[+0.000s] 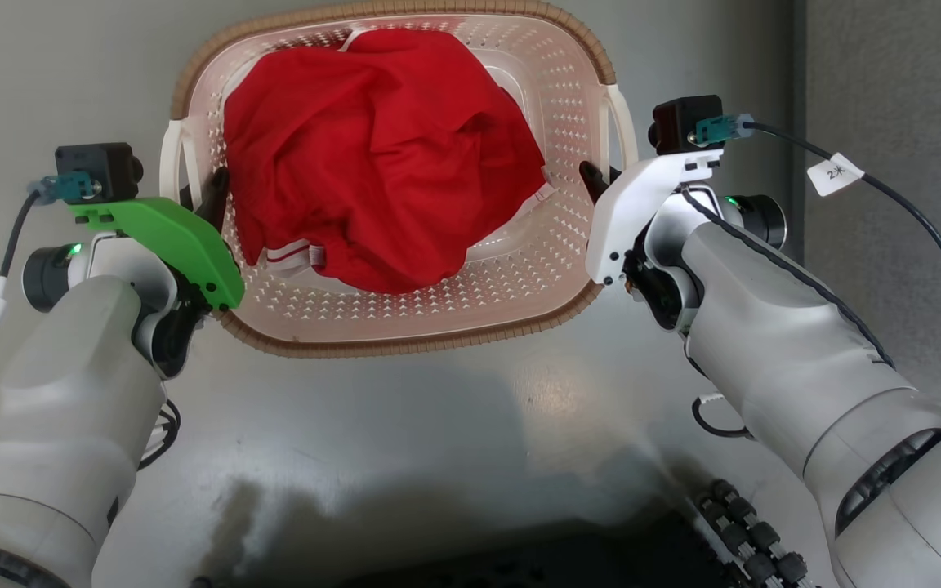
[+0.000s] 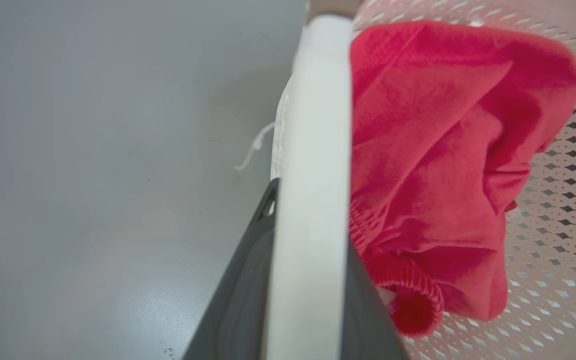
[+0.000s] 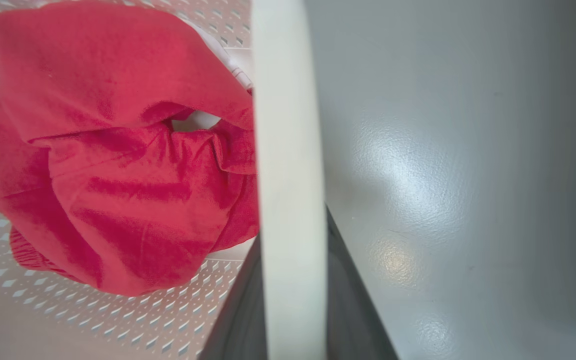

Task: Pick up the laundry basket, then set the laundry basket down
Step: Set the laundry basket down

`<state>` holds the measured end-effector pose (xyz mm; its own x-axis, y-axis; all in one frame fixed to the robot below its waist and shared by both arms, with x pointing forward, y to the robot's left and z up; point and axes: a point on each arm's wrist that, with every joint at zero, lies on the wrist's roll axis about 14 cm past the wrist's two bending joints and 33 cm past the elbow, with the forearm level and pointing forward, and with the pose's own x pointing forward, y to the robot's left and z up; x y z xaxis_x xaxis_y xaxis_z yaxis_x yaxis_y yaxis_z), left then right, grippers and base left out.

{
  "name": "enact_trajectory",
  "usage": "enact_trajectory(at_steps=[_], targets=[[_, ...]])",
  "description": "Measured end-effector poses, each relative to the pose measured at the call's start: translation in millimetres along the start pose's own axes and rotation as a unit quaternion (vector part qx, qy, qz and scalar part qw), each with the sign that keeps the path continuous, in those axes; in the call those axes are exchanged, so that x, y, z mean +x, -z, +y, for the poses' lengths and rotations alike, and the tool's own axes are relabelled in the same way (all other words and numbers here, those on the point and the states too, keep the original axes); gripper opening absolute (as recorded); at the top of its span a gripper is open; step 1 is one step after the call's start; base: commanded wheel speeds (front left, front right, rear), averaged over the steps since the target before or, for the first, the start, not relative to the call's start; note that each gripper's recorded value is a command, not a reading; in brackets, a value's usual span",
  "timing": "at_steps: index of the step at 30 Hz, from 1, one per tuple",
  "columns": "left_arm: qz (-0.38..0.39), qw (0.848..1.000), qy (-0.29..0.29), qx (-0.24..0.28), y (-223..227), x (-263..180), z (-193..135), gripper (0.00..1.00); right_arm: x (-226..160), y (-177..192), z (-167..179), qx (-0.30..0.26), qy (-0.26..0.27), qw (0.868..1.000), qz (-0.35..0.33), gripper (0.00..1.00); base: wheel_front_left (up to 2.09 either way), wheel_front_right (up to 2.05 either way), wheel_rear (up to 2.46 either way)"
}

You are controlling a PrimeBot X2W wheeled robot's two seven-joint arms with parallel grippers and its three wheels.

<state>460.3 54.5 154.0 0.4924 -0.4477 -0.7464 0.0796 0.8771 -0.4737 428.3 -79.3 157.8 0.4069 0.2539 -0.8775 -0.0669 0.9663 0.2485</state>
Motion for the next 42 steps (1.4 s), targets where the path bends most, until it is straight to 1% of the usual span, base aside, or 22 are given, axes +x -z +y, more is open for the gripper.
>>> enact_trajectory(at_steps=[10,25,26,27,28,32,42], targets=[[0.021,1.000,-0.004,-0.014,26,11,3,0.00,11,20,-11,0.007,0.016,1.000,0.018,0.00,0.00,0.00,0.00],[0.028,1.000,-0.002,-0.012,30,17,3,0.00,16,24,-17,0.010,0.026,0.999,0.025,0.00,0.00,0.00,0.00],[0.029,0.999,-0.002,-0.013,31,17,3,0.37,17,25,-17,0.010,0.025,0.999,0.026,0.42,0.00,0.00,0.00],[0.029,0.999,-0.004,-0.017,32,17,4,0.93,17,25,-16,0.009,0.025,0.999,0.026,1.00,0.00,0.00,0.00],[0.029,0.999,-0.007,-0.023,32,17,5,1.00,17,25,-16,0.008,0.023,0.999,0.026,1.00,0.00,0.00,0.00],[0.028,0.999,-0.021,-0.023,31,14,17,1.00,16,24,-35,0.006,0.039,0.999,0.024,1.00,0.00,0.00,0.00],[0.025,0.999,-0.022,-0.014,27,10,18,1.00,16,21,-32,0.007,0.034,0.999,0.020,1.00,0.00,0.00,0.00]])
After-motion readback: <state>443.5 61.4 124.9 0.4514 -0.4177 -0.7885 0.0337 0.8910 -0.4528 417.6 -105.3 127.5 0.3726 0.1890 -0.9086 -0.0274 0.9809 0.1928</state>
